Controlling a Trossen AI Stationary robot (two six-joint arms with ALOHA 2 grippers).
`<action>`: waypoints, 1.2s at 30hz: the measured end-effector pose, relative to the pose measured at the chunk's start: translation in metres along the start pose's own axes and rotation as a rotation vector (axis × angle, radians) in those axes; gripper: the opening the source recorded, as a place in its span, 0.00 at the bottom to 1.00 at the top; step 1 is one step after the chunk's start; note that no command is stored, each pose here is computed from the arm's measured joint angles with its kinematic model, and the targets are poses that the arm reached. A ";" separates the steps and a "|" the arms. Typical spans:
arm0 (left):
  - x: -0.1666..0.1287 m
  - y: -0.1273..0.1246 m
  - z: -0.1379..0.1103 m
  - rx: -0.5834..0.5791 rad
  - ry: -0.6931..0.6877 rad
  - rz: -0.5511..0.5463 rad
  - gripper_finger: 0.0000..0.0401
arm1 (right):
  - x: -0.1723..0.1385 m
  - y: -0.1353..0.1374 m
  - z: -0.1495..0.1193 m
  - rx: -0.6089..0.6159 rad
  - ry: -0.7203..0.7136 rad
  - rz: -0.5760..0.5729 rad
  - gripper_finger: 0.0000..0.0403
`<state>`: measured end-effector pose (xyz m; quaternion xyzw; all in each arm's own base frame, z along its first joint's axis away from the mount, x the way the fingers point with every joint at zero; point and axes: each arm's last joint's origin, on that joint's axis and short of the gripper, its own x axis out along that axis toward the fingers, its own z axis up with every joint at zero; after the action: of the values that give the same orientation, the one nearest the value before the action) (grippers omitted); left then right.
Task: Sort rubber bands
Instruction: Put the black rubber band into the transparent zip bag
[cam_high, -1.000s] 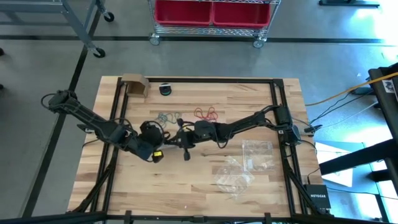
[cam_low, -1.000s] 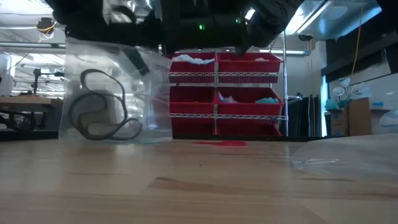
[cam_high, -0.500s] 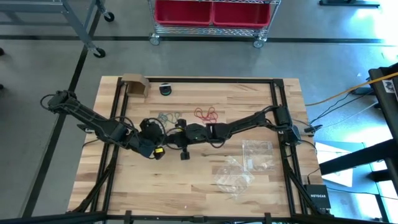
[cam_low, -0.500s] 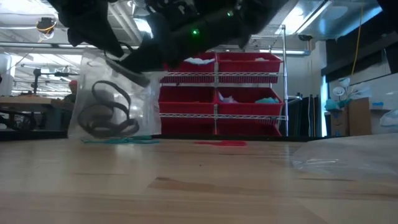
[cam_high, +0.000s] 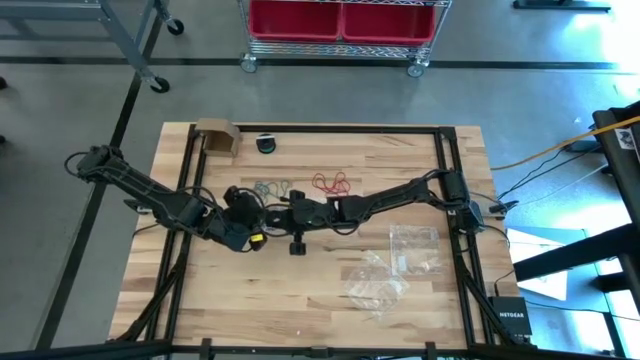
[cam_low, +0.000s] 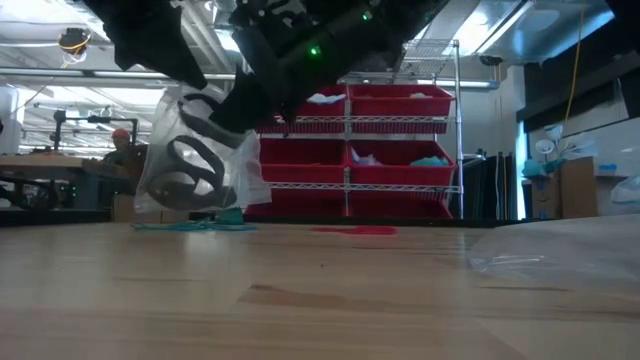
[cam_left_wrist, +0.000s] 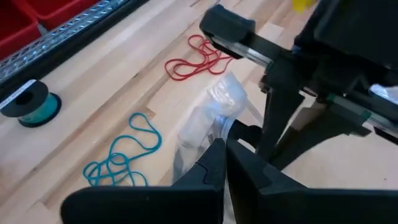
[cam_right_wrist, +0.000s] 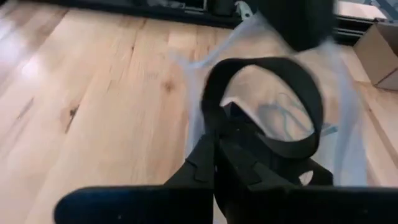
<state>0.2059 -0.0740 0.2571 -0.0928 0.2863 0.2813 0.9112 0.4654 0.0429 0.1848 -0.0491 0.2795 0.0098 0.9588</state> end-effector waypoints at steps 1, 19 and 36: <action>0.000 0.000 0.000 0.006 0.006 -0.008 0.00 | 0.000 -0.001 0.002 0.025 0.000 -0.004 0.01; -0.002 0.000 -0.005 0.075 0.062 -0.030 0.00 | -0.019 -0.007 0.047 0.040 0.085 0.009 0.50; -0.002 0.000 -0.005 0.089 0.064 -0.033 0.00 | -0.023 -0.007 0.058 0.036 0.068 0.014 0.56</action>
<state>0.2020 -0.0768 0.2538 -0.0656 0.3261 0.2499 0.9094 0.4773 0.0416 0.2464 -0.0301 0.3126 0.0098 0.9494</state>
